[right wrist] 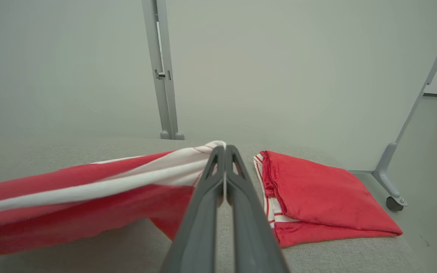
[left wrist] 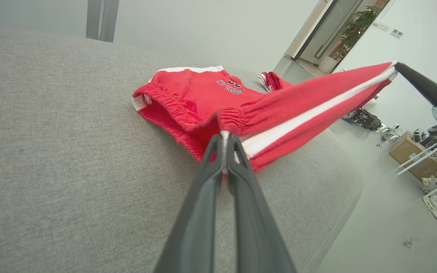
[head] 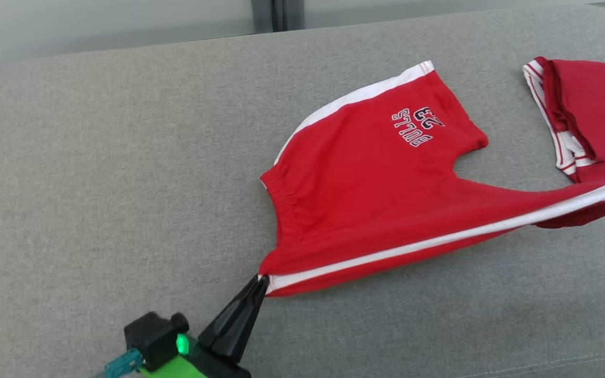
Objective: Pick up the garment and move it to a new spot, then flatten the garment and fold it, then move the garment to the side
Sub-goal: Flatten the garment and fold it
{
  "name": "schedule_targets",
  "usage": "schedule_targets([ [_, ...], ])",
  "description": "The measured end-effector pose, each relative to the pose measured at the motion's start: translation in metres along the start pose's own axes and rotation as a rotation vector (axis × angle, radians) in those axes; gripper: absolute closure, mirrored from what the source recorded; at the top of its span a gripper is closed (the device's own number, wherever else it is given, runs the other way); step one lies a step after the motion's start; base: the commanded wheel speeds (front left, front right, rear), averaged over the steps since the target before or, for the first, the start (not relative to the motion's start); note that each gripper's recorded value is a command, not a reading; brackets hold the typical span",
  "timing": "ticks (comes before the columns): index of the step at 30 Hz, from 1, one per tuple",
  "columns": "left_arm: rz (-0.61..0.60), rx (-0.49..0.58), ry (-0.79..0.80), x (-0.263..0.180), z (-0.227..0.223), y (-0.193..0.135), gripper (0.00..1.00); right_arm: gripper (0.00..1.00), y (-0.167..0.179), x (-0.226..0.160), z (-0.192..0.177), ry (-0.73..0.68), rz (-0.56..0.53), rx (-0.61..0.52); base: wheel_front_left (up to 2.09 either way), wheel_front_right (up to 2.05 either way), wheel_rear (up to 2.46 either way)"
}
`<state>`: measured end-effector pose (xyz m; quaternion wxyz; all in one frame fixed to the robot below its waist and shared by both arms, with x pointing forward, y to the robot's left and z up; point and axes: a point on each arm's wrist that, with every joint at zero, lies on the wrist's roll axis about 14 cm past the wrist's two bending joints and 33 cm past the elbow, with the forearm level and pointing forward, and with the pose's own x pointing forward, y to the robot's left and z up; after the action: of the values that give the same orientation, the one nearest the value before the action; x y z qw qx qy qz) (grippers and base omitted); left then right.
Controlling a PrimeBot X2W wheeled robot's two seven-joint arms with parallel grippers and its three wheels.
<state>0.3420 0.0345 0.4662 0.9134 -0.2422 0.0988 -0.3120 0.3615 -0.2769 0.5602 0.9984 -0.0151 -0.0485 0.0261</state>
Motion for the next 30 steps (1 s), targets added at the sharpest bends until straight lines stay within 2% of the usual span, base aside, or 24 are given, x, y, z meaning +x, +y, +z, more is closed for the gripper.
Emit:
schedule_targets([
  [9,-0.043,-0.048,-0.007,0.05,0.02,0.005,1.0,1.0,0.001,0.066,-0.024,0.091,0.07,-0.073,0.0,0.0,0.0],
  [22,-0.01,0.005,0.053,0.102,0.033,0.056,1.0,1.0,0.015,0.164,-0.073,0.265,0.227,-0.201,0.0,0.0,0.0],
  [30,0.054,-0.001,0.124,0.118,0.021,0.092,1.0,1.0,0.033,0.208,-0.113,0.356,0.284,-0.204,0.0,0.0,0.0],
])
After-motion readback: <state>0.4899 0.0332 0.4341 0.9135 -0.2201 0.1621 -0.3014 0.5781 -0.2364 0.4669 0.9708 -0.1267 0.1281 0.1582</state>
